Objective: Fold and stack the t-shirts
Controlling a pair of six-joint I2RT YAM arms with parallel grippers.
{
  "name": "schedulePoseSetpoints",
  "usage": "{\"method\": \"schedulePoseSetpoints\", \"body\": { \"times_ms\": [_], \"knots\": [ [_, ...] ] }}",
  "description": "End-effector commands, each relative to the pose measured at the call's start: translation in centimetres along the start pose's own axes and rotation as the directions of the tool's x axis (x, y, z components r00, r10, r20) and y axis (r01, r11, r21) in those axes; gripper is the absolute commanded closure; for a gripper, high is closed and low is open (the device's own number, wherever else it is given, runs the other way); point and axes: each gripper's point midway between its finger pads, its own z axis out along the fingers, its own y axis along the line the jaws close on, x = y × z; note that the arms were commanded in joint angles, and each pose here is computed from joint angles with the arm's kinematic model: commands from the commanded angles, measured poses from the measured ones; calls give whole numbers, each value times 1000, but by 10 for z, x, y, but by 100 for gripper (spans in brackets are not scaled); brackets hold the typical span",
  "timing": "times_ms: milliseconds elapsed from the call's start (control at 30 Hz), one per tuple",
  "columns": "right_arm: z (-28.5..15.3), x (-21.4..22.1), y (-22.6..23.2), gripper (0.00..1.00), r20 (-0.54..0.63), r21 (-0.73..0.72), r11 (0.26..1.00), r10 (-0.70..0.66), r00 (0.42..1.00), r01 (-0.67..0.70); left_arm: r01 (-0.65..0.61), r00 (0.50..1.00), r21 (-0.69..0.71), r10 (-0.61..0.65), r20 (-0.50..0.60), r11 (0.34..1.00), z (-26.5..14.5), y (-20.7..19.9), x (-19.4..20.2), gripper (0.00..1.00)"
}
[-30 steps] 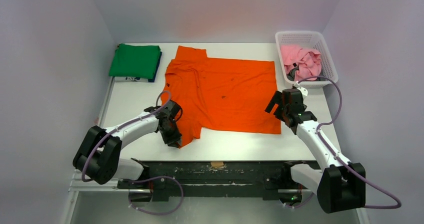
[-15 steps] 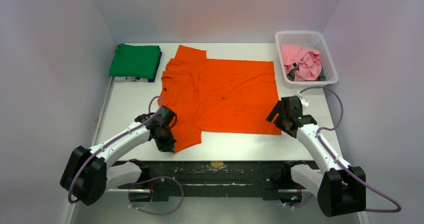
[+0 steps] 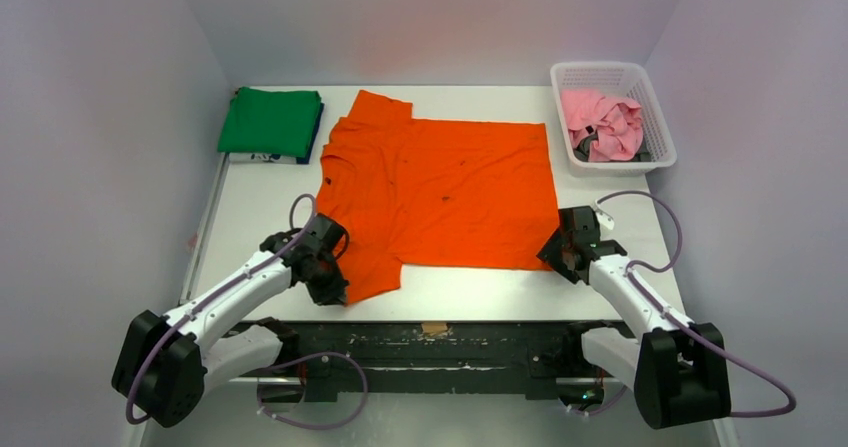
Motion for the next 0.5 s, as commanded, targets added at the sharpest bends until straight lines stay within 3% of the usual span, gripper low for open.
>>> {"method": "schedulePoseSetpoints", "body": {
  "times_ms": [0,100,167,267,367,467],
  "knots": [
    [7,4,4,52,-3,-23,999,39,999,-39,21,999,26,-21,24,999,-7,-6,-3,100],
    [11,7,1,58,-8,-16,999,37,999,-37,25,999,39,-26,37,999,-12,-11,-7,100],
    [12,12,1,71,-28,-19,999,35,999,-35,24,999,38,-25,46,999,-16,-13,-10,100],
    [11,16,-1,81,-43,-16,999,29,999,-29,17,998,56,-20,55,998,-21,-17,-12,100],
    [4,13,-1,100,-35,-26,1000,16,999,-17,6,998,81,-11,58,997,-28,-23,-14,100],
    [-6,6,6,100,-17,-63,998,-8,1000,7,-13,998,140,3,69,990,-38,-36,-17,100]
  ]
}}
